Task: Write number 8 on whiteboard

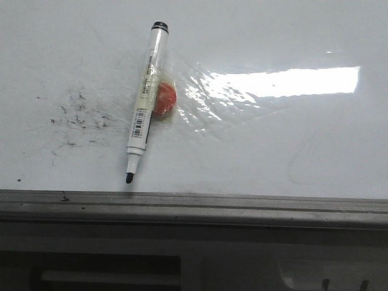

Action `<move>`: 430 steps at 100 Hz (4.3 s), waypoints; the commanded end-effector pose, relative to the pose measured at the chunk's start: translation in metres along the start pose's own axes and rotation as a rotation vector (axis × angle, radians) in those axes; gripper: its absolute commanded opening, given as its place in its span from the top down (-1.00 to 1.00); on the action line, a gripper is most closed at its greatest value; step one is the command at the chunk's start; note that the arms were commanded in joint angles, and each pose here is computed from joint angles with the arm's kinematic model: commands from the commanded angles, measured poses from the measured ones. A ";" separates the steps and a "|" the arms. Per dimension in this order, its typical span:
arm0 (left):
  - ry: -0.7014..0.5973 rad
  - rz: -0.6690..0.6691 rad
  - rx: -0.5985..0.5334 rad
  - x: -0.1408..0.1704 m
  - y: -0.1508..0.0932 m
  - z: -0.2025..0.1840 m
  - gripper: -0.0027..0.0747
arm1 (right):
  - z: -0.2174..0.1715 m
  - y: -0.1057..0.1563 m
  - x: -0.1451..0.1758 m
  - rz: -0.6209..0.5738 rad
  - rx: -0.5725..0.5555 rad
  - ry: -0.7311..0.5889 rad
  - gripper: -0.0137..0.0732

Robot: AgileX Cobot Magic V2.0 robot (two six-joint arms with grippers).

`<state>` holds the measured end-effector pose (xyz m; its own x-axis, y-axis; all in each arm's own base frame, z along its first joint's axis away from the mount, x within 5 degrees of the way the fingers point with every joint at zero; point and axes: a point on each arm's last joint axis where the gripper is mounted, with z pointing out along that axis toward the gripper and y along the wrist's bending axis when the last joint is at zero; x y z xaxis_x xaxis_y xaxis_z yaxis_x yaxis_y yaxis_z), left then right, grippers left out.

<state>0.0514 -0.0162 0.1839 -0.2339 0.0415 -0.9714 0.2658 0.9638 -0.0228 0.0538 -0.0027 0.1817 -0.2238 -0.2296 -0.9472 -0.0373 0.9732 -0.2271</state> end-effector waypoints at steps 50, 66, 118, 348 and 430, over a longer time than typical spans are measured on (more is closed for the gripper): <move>-0.327 -0.719 0.082 -0.020 0.004 -0.004 0.98 | -0.014 -0.011 -0.043 0.379 0.030 -0.571 0.85; -0.364 -0.839 0.077 -0.022 0.007 -0.005 0.98 | -0.013 -0.016 -0.039 0.731 0.007 -0.538 0.85; -0.307 -0.555 0.156 -0.073 -0.007 -0.021 0.98 | -0.031 -0.010 -0.082 0.594 -0.136 -0.388 0.85; 0.387 -0.206 0.452 -0.105 -0.121 0.129 -0.02 | -0.021 -0.008 -0.092 0.461 -0.150 -0.220 -0.20; 0.417 -0.217 0.419 -0.096 -0.123 0.139 0.98 | -0.023 -0.002 -0.093 0.412 -0.256 -0.225 -0.20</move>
<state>0.1643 -0.1747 0.2351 -0.6894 0.1001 -0.7174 0.5084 0.7723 -0.3808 0.0512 0.0184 0.2586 -0.1467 0.1960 -0.9696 -0.2275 0.9472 0.2259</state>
